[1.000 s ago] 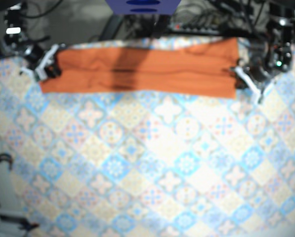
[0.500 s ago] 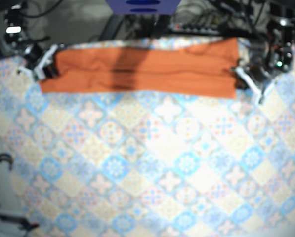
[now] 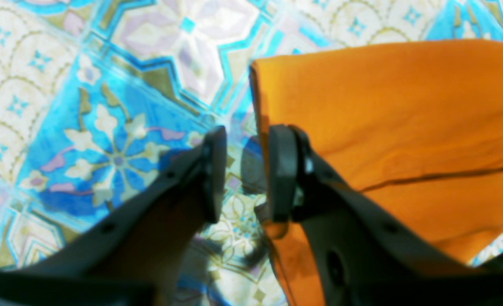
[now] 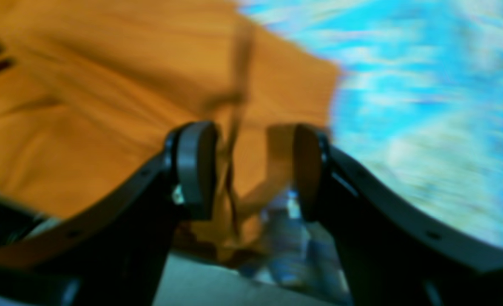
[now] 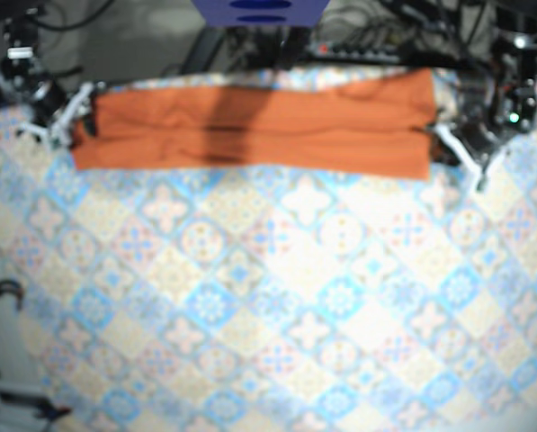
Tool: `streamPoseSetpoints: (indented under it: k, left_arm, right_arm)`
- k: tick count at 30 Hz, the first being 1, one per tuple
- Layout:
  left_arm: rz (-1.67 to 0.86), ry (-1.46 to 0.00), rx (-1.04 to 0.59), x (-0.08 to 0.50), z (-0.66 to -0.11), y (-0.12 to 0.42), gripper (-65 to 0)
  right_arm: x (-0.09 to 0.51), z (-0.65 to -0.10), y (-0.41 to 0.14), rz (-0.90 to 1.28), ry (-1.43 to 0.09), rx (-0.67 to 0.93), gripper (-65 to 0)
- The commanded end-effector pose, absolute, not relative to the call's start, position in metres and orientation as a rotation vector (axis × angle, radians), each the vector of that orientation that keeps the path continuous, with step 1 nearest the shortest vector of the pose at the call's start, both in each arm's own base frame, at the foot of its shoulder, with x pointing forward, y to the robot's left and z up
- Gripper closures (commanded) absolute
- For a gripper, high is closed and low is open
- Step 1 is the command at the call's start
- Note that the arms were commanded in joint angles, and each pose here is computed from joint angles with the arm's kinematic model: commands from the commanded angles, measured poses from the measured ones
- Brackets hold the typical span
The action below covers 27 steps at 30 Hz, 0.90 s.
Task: Fold the T-shirt properly
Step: 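Open both grippers to release the ends of the orange strip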
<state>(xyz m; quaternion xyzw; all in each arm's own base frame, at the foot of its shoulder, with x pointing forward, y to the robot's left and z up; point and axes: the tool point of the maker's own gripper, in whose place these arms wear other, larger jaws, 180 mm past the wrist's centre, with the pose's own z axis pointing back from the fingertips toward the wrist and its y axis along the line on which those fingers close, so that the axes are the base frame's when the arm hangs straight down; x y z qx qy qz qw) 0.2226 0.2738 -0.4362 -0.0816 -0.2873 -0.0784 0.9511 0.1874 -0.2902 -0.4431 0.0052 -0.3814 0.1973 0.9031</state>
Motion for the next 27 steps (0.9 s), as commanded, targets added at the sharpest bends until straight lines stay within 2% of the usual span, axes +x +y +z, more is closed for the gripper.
streamPoseSetpoints:
  k: [1,11,13,17,19,22,27]
  left_arm:
    - [-0.153,-0.622,-0.147,0.229,-0.424,0.286,-17.1]
    - [-0.117,-0.606,-0.133,0.217,-0.424,0.298,-17.7]
    - [-0.099,-0.598,-0.162,0.213,-0.427,0.293,-21.8]
    - [-0.058,-0.538,-0.212,0.203,-0.431,0.289,-34.3]
    - [-0.039,-0.534,-0.247,0.202,-0.431,0.283,-37.8]
    - [0.022,-0.505,-0.3,0.196,-0.436,0.281,-40.4]
    - [0.146,-0.469,-0.38,0.185,-0.448,0.283,-40.7]
  right_arm:
    - [0.202,-0.423,-0.297,0.403,-0.863,-0.013,-28.9]
    - [0.227,-0.359,-0.323,0.38,-1.026,-0.152,-28.9]
    - [0.229,-0.352,-0.328,0.378,-1.04,-0.17,-28.9]
    - [0.228,-0.346,-0.339,0.306,-1.072,-0.202,-28.9]
    - [0.228,-0.343,-0.343,0.272,-1.089,-0.215,-28.9]
    - [0.226,-0.344,-0.344,0.243,-1.096,-0.218,-28.9]
    - [0.224,-0.351,-0.337,0.219,-1.094,-0.199,-28.9]
